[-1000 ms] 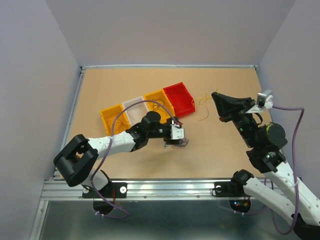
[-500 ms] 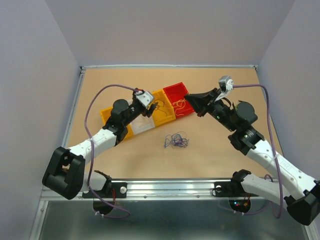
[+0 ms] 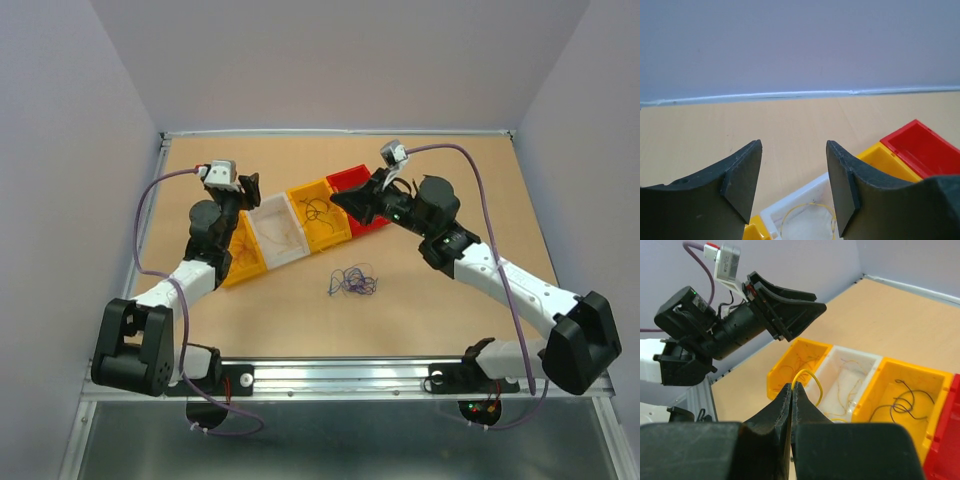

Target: Untangle the cables

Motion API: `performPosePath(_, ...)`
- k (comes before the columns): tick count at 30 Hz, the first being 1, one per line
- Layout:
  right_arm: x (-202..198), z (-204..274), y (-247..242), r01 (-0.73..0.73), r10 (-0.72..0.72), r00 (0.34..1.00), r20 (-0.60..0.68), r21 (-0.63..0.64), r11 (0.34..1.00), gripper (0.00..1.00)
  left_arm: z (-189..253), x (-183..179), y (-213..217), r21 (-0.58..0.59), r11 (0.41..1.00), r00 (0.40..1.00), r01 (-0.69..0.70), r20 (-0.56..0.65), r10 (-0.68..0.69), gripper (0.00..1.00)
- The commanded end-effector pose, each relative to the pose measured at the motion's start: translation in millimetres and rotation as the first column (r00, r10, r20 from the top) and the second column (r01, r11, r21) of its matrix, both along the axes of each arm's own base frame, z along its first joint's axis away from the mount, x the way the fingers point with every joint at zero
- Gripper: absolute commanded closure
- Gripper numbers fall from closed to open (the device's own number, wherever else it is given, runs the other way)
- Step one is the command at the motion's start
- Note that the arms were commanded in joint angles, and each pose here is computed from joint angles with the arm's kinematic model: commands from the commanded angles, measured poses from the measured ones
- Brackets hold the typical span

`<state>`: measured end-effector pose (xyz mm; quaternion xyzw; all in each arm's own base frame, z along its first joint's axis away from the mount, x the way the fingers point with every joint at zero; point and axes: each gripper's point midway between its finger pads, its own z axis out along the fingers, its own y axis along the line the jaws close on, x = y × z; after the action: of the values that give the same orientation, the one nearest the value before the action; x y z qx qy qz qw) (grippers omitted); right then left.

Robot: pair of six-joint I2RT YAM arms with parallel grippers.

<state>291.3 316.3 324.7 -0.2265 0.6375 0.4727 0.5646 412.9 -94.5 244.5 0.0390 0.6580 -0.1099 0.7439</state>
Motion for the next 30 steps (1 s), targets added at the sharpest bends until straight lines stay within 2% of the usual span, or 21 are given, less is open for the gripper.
performPosePath(1,-7.5,57.1,24.0,-0.102,0.091,0.987,0.132,0.085,0.991,0.99,58.6,-15.9,20.5,-0.121,0.990,0.979,-0.066,0.183,0.088,0.34)
performPosePath(3,-8.5,61.9,35.9,-0.131,0.118,0.983,0.140,0.086,0.988,1.00,60.7,-17.2,24.6,-0.126,0.989,0.977,-0.080,0.187,0.103,0.30)
performPosePath(12,24.6,35.5,98.5,-0.194,0.189,0.979,0.081,0.054,0.980,1.00,65.4,-22.7,37.9,-0.157,0.980,0.964,-0.122,0.217,0.155,0.29)
performPosePath(22,79.9,-27.5,136.2,-0.133,0.132,0.990,-0.046,-0.017,0.991,0.99,67.6,-25.9,47.8,-0.197,0.968,0.954,-0.153,0.225,0.196,0.31)
performPosePath(25,91.1,-56.8,138.3,-0.098,0.091,0.991,-0.095,-0.081,0.992,0.99,68.0,-26.4,48.1,-0.195,0.969,0.953,-0.152,0.230,0.196,0.31)
performPosePath(26,98.4,-80.4,141.9,-0.077,0.057,0.988,-0.144,-0.137,0.988,0.99,67.1,-26.4,47.0,-0.192,0.970,0.954,-0.148,0.229,0.191,0.31)
performPosePath(28,109.5,-105.5,141.3,-0.032,-0.003,0.989,-0.150,-0.228,0.973,1.00,66.5,-25.7,47.2,-0.185,0.971,0.954,-0.149,0.231,0.191,0.31)
performPosePath(30,122.5,-149.2,140.0,0.001,-0.079,0.976,-0.205,-0.355,0.935,0.99,65.4,-25.1,46.9,-0.181,0.972,0.955,-0.150,0.229,0.190,0.31)
